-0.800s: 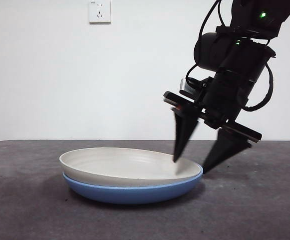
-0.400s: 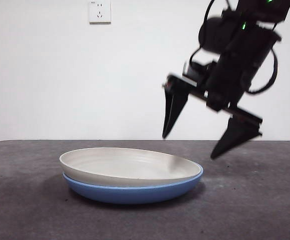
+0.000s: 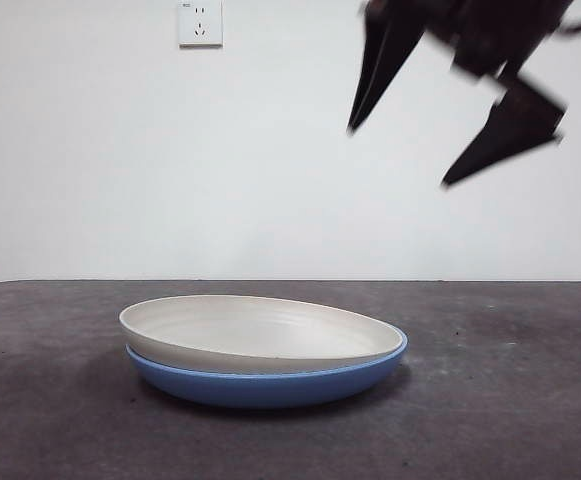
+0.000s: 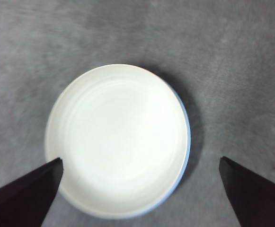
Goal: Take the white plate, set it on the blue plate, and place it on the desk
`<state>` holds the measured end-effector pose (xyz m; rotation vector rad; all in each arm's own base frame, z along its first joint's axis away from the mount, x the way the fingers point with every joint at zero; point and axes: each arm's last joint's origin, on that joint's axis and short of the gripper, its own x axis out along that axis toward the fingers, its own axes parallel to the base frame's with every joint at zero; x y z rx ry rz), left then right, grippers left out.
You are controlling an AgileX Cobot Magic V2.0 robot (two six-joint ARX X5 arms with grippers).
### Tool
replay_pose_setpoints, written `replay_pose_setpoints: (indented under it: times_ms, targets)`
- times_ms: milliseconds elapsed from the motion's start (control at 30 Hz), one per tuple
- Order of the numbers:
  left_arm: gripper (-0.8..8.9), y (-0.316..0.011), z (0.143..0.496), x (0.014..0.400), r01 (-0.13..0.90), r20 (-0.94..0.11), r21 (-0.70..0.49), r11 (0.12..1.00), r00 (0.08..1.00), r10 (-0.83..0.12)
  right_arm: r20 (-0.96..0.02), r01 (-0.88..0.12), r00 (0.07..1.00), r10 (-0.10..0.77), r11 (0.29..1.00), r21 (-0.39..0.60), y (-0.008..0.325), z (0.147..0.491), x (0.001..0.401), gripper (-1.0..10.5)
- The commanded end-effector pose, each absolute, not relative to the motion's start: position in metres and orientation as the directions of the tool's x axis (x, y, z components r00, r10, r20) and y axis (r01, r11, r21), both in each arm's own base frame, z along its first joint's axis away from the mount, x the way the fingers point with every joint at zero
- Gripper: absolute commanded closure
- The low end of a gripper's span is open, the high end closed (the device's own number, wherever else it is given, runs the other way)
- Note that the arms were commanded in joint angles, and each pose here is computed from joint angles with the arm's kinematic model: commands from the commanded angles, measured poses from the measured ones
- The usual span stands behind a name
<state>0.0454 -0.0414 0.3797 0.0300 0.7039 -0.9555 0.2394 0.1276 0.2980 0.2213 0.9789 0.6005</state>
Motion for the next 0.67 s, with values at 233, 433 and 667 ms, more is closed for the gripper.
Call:
replay_pose_setpoints:
  times_ms: [233,433,667]
  targets:
    - [1.58,-0.045,0.392,0.052,0.785,-0.468,-0.226,0.577,0.431,-0.771,-0.635,-0.513,0.48,0.606,0.78,0.357,0.084,0.36,0.148,2.4]
    - [1.58,-0.046,0.394,0.053,0.79,-0.448,-0.216,0.574,0.442,-0.777,-0.554,-0.548,0.538,0.635,0.763,0.343,0.052,0.378,0.084,2.4]
    - [1.58,-0.046,0.394,0.053,0.79,-0.445,-0.216,0.573,0.443,-0.778,-0.471,-0.581,0.583,0.662,0.745,0.328,0.019,0.376,0.016,2.4]
